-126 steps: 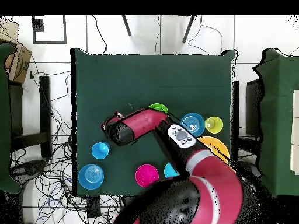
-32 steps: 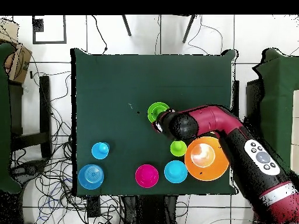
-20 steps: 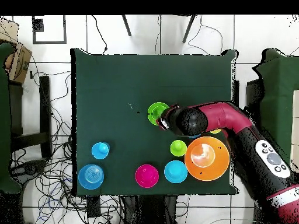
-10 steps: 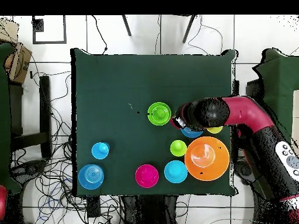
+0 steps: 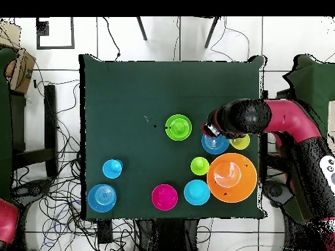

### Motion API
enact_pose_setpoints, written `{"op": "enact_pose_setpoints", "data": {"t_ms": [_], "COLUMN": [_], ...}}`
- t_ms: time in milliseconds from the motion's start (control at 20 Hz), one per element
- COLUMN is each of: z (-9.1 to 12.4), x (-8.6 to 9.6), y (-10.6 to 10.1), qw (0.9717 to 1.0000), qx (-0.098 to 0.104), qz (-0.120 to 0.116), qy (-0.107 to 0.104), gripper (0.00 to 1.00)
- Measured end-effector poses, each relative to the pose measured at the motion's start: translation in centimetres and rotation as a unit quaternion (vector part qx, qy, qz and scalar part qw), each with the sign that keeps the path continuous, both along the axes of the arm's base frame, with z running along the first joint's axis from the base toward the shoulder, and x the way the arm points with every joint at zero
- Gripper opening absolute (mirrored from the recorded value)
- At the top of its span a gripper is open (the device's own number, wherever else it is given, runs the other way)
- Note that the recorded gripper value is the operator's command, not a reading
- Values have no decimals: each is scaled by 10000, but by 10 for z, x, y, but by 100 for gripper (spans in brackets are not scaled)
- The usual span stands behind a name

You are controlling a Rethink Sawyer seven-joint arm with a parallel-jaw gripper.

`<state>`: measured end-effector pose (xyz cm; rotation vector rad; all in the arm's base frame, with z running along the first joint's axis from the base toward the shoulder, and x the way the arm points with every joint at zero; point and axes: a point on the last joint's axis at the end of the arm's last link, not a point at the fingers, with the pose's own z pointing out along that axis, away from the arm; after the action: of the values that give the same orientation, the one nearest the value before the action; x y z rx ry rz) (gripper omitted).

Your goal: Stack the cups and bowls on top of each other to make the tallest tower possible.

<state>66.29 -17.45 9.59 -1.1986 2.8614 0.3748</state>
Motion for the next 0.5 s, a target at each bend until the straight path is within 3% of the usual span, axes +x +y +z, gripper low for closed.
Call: {"op": "enact_pose_setpoints", "data": {"t_ms": [500], "z": [-22], "x": [13], "y": [2], "qw": [9996], "qx": [22], "qz": [-25], "qy": [-271], "gripper": [100]}}
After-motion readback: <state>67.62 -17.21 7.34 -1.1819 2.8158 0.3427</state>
